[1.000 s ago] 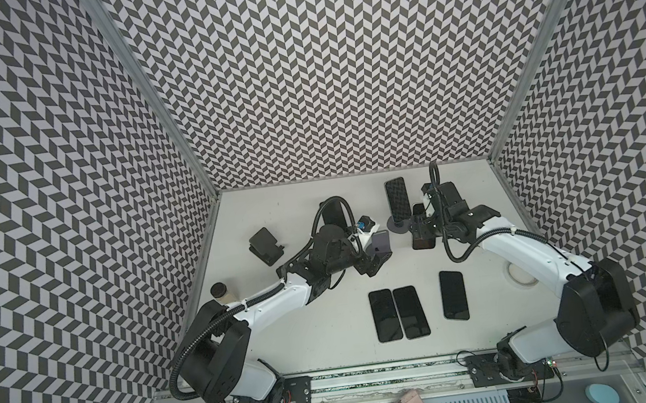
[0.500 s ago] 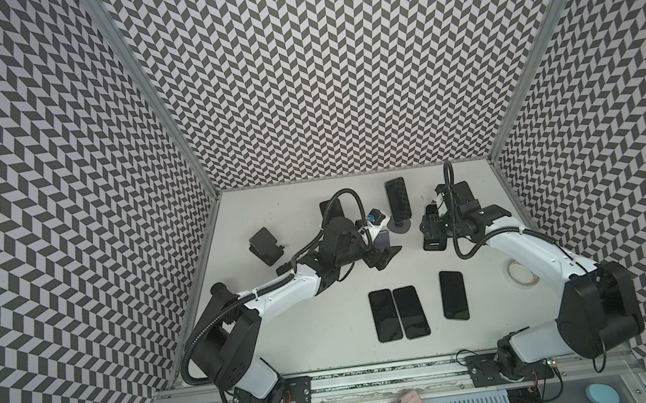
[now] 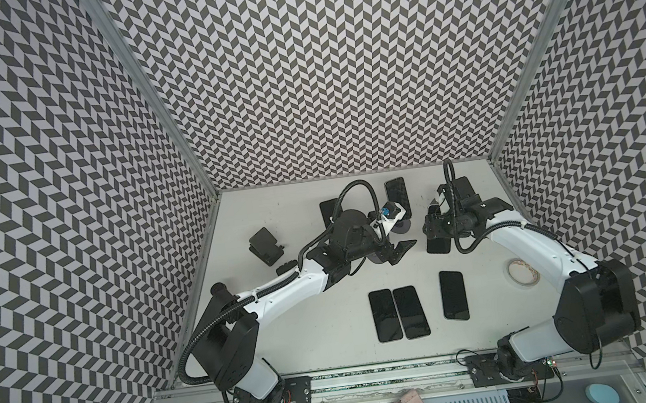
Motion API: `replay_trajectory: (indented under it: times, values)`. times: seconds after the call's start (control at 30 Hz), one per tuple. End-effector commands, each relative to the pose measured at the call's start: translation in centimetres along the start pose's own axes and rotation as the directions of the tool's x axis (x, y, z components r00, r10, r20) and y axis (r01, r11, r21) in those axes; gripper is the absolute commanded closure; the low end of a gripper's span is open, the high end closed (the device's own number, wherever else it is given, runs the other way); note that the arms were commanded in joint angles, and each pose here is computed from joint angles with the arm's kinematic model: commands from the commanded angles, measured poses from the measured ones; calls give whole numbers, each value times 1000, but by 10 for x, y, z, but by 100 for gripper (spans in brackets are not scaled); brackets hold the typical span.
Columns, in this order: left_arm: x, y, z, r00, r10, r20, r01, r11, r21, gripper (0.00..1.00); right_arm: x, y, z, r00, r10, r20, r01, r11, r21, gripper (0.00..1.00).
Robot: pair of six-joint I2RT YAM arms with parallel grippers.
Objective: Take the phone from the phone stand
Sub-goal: 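Lift the phone off its stand with the left gripper while the right shifts aside, then carry the phone toward the robot and lower it flat onto the table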
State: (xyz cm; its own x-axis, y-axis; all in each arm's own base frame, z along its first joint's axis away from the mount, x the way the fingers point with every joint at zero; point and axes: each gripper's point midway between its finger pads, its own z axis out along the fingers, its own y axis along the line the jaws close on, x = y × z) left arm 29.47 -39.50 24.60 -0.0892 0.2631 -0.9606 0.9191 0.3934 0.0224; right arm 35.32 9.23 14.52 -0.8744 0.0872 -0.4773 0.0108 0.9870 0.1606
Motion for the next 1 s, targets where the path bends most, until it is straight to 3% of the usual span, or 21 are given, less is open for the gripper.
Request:
replay_trajectory:
  times: [0.0, 0.1, 0.33, 0.57, 0.97]
  values:
    - [-13, -9, -6, 999, 41, 10, -41, 998, 36, 10, -2, -10, -1, 1000, 12, 4, -12, 999, 43, 39]
    - [0, -11, -3, 998, 67, -23, -66, 997, 34, 11, 8, -9, 6, 999, 36, -19, -35, 999, 30, 38]
    - [26, -13, 29, 957, 277, -81, -272, 960, 69, 11, 32, -12, 23, 993, 89, -73, -88, 996, 21, 39]
    - [30, -28, 59, 911, 411, -36, -394, 892, 221, 12, 46, -34, 30, 987, 135, -89, -130, 990, 62, 39]
    - [45, -37, 81, 828, 558, 45, -544, 782, 304, 12, 32, -65, 31, 965, 250, -75, -245, 966, 79, 39]
